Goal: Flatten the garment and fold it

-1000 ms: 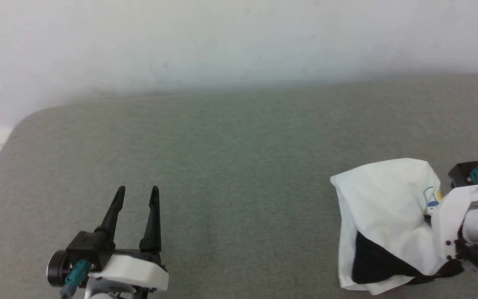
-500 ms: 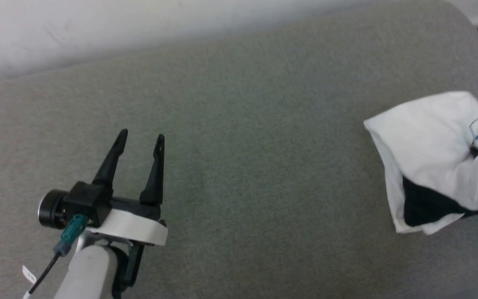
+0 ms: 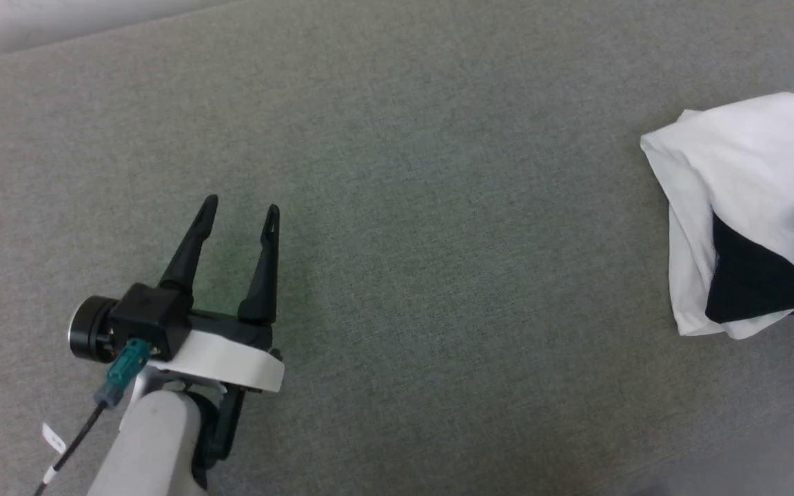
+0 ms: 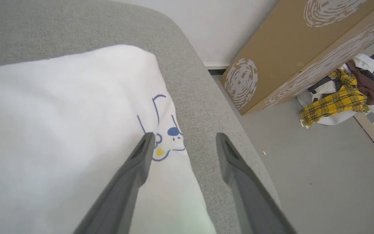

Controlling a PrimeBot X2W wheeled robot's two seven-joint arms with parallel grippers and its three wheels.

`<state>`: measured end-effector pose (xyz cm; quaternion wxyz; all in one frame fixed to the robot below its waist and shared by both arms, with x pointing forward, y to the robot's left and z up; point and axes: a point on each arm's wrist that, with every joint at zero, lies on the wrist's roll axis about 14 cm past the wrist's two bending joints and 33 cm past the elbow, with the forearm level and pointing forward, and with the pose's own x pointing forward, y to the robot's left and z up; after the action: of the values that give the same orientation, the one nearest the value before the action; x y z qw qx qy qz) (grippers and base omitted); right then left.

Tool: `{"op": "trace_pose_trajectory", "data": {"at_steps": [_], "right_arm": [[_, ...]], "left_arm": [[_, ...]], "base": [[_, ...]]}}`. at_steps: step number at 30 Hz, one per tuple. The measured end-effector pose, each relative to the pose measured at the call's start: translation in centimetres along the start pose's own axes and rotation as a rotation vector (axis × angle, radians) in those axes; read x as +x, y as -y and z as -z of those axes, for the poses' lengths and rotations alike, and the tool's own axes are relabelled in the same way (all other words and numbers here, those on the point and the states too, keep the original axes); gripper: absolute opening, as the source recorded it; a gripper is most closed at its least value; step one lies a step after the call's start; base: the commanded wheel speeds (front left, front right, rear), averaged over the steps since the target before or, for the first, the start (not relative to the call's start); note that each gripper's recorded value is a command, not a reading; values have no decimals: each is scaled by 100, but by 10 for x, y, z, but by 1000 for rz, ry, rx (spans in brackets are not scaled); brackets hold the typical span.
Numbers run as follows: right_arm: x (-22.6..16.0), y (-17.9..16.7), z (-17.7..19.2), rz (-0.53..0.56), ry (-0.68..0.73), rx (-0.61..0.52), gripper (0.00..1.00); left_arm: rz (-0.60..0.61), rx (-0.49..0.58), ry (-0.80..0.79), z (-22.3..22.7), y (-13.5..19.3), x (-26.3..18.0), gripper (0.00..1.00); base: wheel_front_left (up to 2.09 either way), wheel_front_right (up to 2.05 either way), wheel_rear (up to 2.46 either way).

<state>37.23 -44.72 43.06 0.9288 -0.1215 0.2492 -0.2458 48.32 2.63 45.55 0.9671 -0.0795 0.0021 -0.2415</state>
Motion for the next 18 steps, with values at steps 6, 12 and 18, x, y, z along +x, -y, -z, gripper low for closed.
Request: {"op": "trace_pose_trajectory", "data": {"at_steps": [6,12,18], "right_arm": [[-18,10,-12,5,145,-83,100],[-45,-31,-21,-92,256,-70,100],[-80,-114,-41,-286,341,24,100]], "left_arm": [[-34,-20,19,-10,1,-9,100],[-137,-31,38,-26,-12,-36,100],[-271,4,70,-47,-43,-74,100]], "base": [[0,0,0],[0,0,0],[0,0,0]]}}
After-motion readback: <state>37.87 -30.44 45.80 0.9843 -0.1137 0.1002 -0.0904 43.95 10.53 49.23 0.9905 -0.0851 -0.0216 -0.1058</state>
